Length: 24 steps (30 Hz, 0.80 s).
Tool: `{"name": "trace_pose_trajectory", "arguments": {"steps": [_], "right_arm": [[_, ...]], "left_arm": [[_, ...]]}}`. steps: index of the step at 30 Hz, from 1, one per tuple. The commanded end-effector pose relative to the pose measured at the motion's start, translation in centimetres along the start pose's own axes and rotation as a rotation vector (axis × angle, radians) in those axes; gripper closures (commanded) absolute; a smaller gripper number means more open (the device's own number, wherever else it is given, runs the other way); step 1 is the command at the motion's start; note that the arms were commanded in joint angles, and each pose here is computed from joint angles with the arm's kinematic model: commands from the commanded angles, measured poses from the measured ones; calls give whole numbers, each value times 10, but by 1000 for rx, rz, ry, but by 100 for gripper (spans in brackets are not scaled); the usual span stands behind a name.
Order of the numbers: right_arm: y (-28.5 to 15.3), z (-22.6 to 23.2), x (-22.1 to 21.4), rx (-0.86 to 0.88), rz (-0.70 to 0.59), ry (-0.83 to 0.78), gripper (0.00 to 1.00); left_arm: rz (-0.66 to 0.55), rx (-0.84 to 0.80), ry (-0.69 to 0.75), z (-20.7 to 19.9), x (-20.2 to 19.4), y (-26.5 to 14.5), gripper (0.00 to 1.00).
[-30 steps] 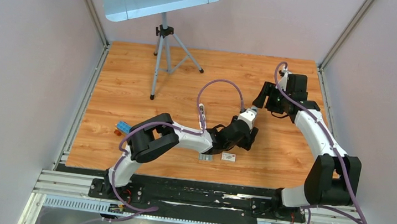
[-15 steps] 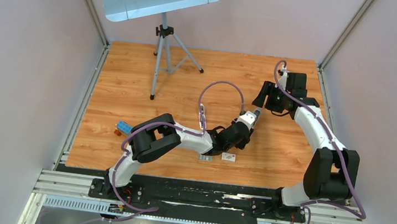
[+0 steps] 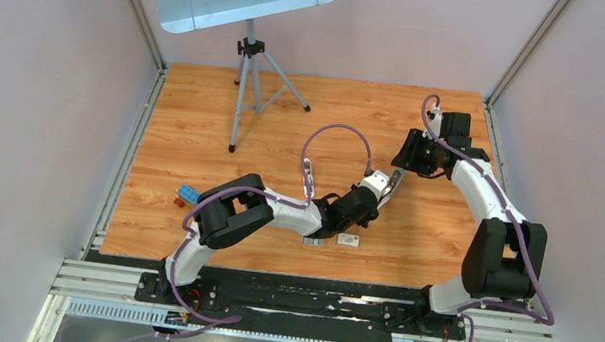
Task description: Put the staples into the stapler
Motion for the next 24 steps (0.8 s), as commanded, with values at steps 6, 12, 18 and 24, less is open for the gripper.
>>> {"name": "trace_pose_trajectory", "arguments": {"steps": [6,12,18,24], "right_arm": [[-18,-4,-14,-28,47,3,52],[-21,6,-21,32,58,-3,64],[-22,12,-40,75,104,-2,65],[-26,6,-46,28,99,13,64]], "left_arm": [[-26,-7,3,-4,11,-6,71],[-20,-12,3,-6,10,-5,72],[-18,-7,2,-5,10,-4,72],[-30,-28,-27,-9,21,-15,64]]}}
Point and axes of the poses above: each gripper's point midway between its finger pads, its own y axis out along the fingers, its own z axis along the line the jaws close on, x = y × z, the point moved 1 cm from there along -y, back along the fingers, and after that the axes turned 6 degrees about -y, right-handed, at the moved point
